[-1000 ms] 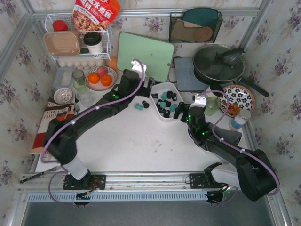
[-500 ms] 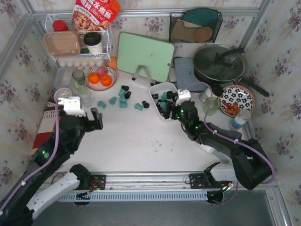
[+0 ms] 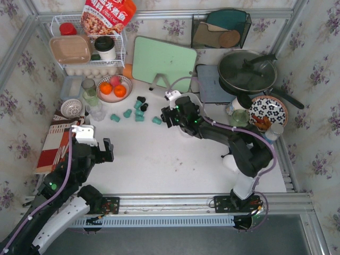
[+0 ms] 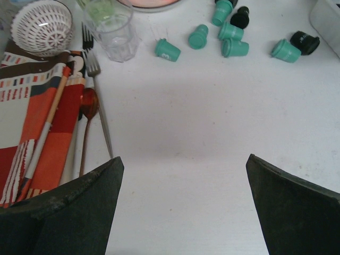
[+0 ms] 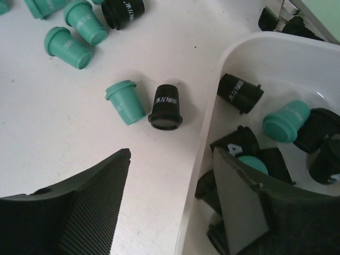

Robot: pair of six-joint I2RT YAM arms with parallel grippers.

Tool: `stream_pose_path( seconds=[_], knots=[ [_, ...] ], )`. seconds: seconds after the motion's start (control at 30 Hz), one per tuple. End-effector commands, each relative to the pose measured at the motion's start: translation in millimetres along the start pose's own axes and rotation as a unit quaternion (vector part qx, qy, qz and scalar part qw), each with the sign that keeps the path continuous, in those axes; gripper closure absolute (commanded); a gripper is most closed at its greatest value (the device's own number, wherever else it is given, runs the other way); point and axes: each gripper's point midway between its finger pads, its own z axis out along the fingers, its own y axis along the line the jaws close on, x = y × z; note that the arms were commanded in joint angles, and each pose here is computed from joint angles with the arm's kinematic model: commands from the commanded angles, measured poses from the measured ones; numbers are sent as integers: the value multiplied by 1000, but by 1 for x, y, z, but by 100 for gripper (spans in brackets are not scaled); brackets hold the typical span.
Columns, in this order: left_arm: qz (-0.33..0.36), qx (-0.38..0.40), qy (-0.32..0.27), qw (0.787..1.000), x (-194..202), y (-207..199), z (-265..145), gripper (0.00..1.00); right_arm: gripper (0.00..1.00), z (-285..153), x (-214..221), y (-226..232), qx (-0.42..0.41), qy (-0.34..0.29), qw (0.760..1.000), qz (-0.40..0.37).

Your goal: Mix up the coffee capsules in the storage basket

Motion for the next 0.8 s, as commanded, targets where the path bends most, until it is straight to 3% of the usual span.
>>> stream_pose_path(
  seconds=[0.0, 0.27, 0.77],
  knots=[
    [0, 42, 10, 999, 0, -17, 1, 0, 33, 22, 8, 14, -13, 42, 999, -24],
    [-19, 34, -20, 999, -8, -8, -7, 0, 39, 52, 7, 48, -9, 57, 994, -91],
    [-27, 36, -40, 998, -10, -5, -10, 0, 48, 94, 34, 48, -1, 101, 988, -114]
  ],
)
